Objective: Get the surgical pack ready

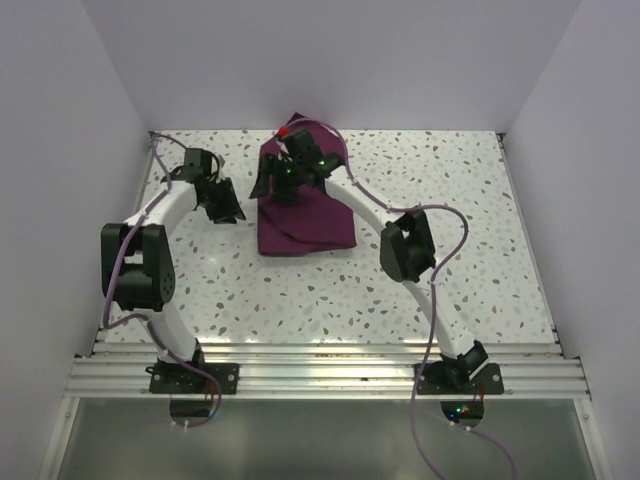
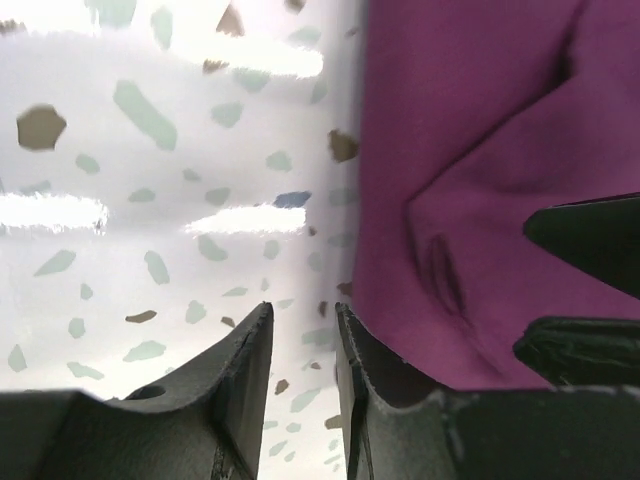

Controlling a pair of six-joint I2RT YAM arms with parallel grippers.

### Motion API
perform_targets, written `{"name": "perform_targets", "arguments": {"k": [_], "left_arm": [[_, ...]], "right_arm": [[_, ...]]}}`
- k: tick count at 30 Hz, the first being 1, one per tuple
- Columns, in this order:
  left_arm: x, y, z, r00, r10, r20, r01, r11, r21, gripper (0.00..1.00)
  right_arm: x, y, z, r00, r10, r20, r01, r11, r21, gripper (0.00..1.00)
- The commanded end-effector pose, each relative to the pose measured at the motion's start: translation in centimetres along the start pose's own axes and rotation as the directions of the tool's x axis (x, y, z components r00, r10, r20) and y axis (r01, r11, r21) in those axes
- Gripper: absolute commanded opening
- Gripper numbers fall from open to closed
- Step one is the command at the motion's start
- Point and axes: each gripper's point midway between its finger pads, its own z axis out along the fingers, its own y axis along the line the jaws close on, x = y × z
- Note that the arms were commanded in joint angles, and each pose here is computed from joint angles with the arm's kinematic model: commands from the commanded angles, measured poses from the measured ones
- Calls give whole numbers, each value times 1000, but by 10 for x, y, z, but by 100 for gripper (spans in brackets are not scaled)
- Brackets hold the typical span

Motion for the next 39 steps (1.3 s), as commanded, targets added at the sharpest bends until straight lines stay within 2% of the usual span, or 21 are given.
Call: {"name": "perform_targets", "arguments": {"k": [1,5,6,8,9,10,13,15,16,20,26,35,37,39], "left_arm": [[-44,-37,-45,987,65,148,-83,989,119,35],[-52,-72,-54,984,66,165,-111,953,283,33],[-50,-76,-51,987,55,149,-100,946,310,29],[-48,-87,-50,990,57,128,-102,920,379,21],[-46,-90,-48,992,49,115,-91,915,392,16],[-43,-93,-43,994,50,99,-87,906,414,14],[-34,-100,-30,997,52,51,-70,891,449,10],[-29,-106,-22,998,57,33,-66,885,462,9],[-27,-106,-14,998,58,21,-61,879,473,9],[-19,-97,5,999,36,-19,-24,899,438,8],[-5,-67,27,998,8,-70,13,953,303,8],[-3,-52,30,997,27,-69,-11,973,230,8],[-14,-56,19,999,44,-22,-38,973,229,8],[-34,-67,-1,995,71,71,-87,966,243,14]], "right_arm": [[-61,28,-76,991,-22,132,30,998,-59,67],[-77,3,-111,989,17,144,-14,1000,-24,63],[-67,-8,-113,994,19,109,-18,1000,-12,62],[-65,-15,-133,995,11,104,-11,1000,2,54],[-49,-28,-132,999,7,53,-8,1000,23,49],[-42,-32,-135,999,5,36,-6,1000,27,32],[-10,-32,-136,998,0,-57,-3,999,-39,12],[12,-39,-129,992,31,-124,-40,996,-74,7],[23,-31,-128,985,36,-167,-60,989,-137,5],[45,-30,-113,975,59,-215,-107,970,-220,3],[82,-50,-94,940,104,-324,-176,964,-201,2],[84,-81,-110,936,145,-320,-189,975,-113,1],[69,-84,-119,950,136,-281,-175,977,-119,0],[41,-77,-134,979,66,-191,-93,986,-136,0]]}}
